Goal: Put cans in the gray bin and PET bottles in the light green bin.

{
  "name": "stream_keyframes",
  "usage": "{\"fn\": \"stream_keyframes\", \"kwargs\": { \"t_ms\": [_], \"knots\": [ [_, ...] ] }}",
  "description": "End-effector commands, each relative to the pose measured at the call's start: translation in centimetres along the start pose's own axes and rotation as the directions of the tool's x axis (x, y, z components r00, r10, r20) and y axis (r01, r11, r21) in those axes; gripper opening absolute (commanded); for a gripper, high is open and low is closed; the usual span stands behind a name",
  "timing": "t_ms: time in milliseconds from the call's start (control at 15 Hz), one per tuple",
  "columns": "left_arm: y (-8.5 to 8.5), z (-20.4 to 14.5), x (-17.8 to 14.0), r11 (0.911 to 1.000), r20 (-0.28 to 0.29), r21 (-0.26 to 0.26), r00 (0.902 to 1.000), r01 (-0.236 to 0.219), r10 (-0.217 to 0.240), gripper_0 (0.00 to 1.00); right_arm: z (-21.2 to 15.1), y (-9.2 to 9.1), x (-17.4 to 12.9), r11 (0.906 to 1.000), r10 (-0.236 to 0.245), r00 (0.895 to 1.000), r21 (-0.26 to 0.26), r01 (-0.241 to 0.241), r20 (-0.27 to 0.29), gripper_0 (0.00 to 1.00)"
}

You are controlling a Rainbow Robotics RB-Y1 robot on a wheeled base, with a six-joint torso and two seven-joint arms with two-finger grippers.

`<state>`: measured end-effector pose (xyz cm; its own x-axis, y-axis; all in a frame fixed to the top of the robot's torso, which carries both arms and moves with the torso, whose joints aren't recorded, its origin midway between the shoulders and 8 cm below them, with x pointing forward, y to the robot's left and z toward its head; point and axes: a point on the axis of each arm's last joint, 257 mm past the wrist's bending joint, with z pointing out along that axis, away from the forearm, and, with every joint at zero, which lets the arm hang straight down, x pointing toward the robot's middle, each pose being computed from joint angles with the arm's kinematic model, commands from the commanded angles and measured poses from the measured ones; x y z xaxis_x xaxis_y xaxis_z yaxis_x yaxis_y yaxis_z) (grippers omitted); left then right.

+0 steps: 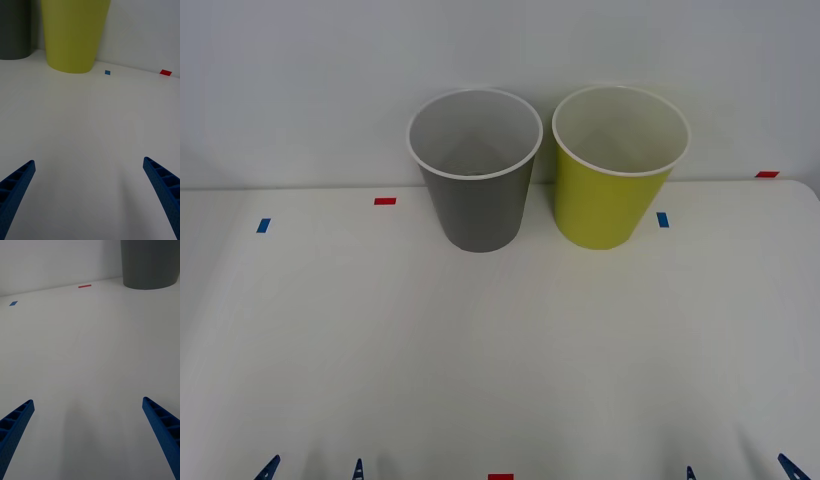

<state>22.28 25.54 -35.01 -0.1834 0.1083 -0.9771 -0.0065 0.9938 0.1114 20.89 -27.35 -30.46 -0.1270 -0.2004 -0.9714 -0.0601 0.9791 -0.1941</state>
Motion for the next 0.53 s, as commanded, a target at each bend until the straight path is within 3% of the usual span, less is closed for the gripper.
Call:
{"fn": "stream_keyframes", "kwargs": {
  "t_ms": [67,533],
  "knots": [
    [0.00,0.00,0.00,1.0000,0.000,0.000,1.0000,0.000,0.000,1.00,0.00,0.00,0.00,1.0000,0.000,1.000,0.000,0.000,0.000,1.00],
    [0.00,0.00,0.00,1.0000,0.000,0.000,1.0000,0.000,0.000,1.00,0.00,0.00,0.00,1.0000,0.000,1.000,0.000,0.000,0.000,1.00]
  ]
}}
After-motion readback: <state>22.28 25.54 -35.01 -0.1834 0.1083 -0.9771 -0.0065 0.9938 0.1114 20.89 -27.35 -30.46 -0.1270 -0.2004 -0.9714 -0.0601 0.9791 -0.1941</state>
